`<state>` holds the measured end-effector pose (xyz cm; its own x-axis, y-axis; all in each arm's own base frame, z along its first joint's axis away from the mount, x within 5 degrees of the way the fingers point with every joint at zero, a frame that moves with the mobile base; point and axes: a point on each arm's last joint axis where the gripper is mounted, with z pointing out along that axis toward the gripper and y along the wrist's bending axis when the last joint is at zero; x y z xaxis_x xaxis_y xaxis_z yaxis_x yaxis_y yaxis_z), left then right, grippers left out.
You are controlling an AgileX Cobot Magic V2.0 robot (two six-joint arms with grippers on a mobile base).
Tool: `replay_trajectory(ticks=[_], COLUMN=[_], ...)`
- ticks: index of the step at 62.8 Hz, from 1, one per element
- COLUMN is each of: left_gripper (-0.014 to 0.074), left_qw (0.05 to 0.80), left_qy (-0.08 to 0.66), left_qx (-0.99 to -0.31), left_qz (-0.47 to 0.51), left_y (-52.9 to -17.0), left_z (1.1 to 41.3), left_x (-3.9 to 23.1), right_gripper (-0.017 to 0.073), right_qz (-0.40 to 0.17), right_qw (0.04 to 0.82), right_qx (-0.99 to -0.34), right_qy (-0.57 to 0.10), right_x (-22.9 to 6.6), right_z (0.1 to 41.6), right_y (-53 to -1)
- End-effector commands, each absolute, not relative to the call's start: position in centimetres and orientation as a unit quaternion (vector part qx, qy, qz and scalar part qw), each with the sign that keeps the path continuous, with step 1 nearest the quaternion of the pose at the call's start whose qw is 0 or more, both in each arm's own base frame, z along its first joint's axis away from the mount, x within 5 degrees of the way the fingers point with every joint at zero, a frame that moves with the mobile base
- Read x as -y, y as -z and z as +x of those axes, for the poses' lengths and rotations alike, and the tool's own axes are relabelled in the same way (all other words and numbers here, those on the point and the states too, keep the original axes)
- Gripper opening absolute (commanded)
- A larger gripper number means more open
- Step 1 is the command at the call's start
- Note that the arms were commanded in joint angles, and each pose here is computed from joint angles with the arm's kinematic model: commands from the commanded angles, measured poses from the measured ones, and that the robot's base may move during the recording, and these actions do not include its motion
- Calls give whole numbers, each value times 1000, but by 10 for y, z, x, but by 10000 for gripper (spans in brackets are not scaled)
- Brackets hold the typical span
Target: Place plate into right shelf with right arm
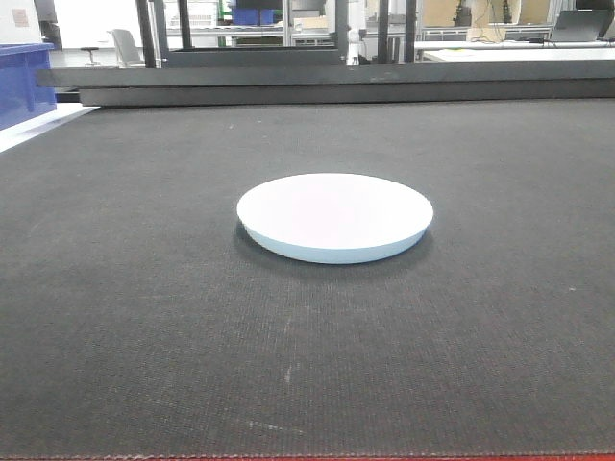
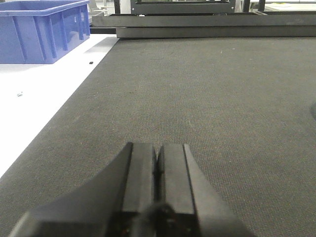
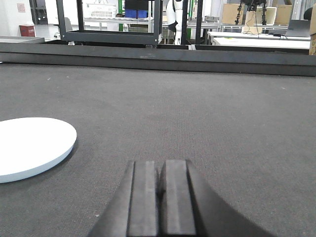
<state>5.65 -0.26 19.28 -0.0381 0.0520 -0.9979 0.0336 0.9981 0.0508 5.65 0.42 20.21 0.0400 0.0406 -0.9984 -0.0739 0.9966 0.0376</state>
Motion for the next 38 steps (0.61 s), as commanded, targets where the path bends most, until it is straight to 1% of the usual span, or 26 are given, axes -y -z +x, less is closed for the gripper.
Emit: replay_trajectory(ticks=[1, 38], left_gripper=[-47, -47], left_qw=[722, 722], left_qy=[-10, -10], left_qx=[-691, -691], left_qz=[21, 21], left_y=[-198, -198], left_z=[56, 56], left_x=[1, 1], right_gripper=[48, 48], right_qz=[-10, -10], right_qw=[754, 758], right_qx=[-655, -651], right_qy=[-35, -34], right_x=[-3, -3], right_z=[55, 54], right_y=[-212, -213])
